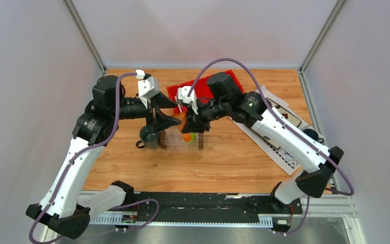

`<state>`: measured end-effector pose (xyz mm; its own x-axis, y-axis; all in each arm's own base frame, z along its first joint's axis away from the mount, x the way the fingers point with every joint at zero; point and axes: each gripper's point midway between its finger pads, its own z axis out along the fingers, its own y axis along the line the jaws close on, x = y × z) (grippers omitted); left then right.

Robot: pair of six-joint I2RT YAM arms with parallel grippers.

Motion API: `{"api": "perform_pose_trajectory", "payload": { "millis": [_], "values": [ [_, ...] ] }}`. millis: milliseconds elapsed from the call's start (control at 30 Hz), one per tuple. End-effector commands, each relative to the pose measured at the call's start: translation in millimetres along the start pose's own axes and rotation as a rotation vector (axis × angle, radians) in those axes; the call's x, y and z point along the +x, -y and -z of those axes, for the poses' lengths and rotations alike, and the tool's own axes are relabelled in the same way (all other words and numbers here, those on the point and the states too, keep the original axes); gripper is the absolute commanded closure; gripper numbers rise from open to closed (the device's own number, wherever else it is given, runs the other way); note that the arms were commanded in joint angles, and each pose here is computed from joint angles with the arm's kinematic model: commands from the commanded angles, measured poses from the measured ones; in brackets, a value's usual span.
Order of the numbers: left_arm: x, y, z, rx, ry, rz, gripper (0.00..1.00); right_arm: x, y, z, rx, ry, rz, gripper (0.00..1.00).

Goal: Prepare toiletry sets of a toothbrush and toothpaste on the tray

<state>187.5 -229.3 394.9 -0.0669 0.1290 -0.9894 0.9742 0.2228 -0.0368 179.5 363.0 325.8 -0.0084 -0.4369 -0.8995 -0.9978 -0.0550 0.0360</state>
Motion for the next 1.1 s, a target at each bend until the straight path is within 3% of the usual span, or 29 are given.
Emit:
{"api": "perform_pose_trajectory", "payload": {
  "millis": [0, 367, 833, 933, 1000, 1033, 1067],
  "values": [
    [-1.3, 7.5, 4.9, 0.031, -0.021, -0.039, 0.27, -9.0, 3.9, 0.0, 0.031, 0.005, 0.075, 1.00],
    [24.0, 8.1, -0.9, 0.044, -0.091, -0.037, 0.31, -7.0, 4.1, -6.0, 0.039, -0.018, 0.096, 1.00],
    [35.3, 4.9, -10.2, 0.057, -0.107, -0.012, 0.51, -8.2, 0.9, -6.1, 0.034, -0.017, 0.100, 1.00],
    [38.2, 4.6, -11.2, 0.060, -0.112, -0.009, 0.57, -8.5, 0.8, -5.8, 0.038, -0.018, 0.101, 1.00],
    [39.0, 5.5, -11.8, 0.064, -0.112, -0.007, 0.67, -8.9, 1.6, -5.2, 0.041, -0.017, 0.101, 1.00],
    [39.0, 5.9, -12.0, 0.066, -0.112, -0.007, 0.71, -8.3, 1.6, -5.5, 0.040, -0.019, 0.100, 1.00],
    [39.2, 6.3, -12.5, 0.069, -0.113, -0.006, 0.84, -7.7, 1.6, -5.7, 0.040, -0.020, 0.099, 1.00]
  ]
}}
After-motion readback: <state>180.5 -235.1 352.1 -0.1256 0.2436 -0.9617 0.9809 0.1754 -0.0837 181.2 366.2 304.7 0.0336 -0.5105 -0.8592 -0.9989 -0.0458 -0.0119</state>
